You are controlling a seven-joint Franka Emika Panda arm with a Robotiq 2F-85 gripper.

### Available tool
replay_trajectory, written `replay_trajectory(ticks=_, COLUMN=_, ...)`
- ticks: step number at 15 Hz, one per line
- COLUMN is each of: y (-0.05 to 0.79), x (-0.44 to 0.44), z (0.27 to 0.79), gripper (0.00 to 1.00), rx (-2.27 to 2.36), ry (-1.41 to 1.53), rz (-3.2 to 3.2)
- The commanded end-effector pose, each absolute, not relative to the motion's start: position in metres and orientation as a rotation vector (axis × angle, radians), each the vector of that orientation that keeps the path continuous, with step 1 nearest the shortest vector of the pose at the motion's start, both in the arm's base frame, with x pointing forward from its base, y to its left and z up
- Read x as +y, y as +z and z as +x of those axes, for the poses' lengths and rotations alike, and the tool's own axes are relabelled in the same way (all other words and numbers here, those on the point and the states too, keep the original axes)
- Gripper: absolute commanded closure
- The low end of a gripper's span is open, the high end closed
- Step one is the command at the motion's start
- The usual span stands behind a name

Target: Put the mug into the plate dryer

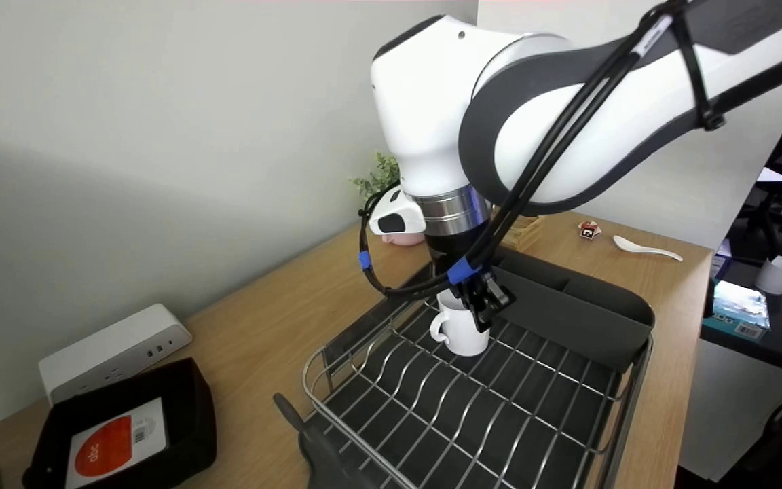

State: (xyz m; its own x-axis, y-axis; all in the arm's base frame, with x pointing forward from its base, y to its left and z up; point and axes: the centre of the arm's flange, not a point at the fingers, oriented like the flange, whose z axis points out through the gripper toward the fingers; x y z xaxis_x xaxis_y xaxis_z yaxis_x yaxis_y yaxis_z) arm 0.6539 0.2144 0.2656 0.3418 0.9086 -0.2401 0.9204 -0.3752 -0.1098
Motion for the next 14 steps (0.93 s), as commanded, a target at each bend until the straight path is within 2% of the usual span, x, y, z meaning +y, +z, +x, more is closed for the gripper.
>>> replay_trajectory(ticks=1, y=0.266, x=0.223, z=0.665, gripper=0.7, rx=1.77, ry=-0.438, rz=2.516)
replay_trajectory(ticks=2, y=0.265, x=0.225, z=0.665, gripper=0.68, rx=1.772, ry=-0.437, rz=2.516)
replay_trajectory(ticks=11, y=0.295, x=0.247, z=0.64, gripper=0.06, rx=1.756, ry=-0.355, rz=2.483)
replay_trajectory(ticks=12, y=0.3, x=0.252, z=0.636, gripper=0.02, rx=1.752, ry=-0.342, rz=2.474)
replay_trajectory(ticks=14, y=0.31, x=0.263, z=0.627, gripper=0.0, rx=1.742, ry=-0.317, rz=2.456)
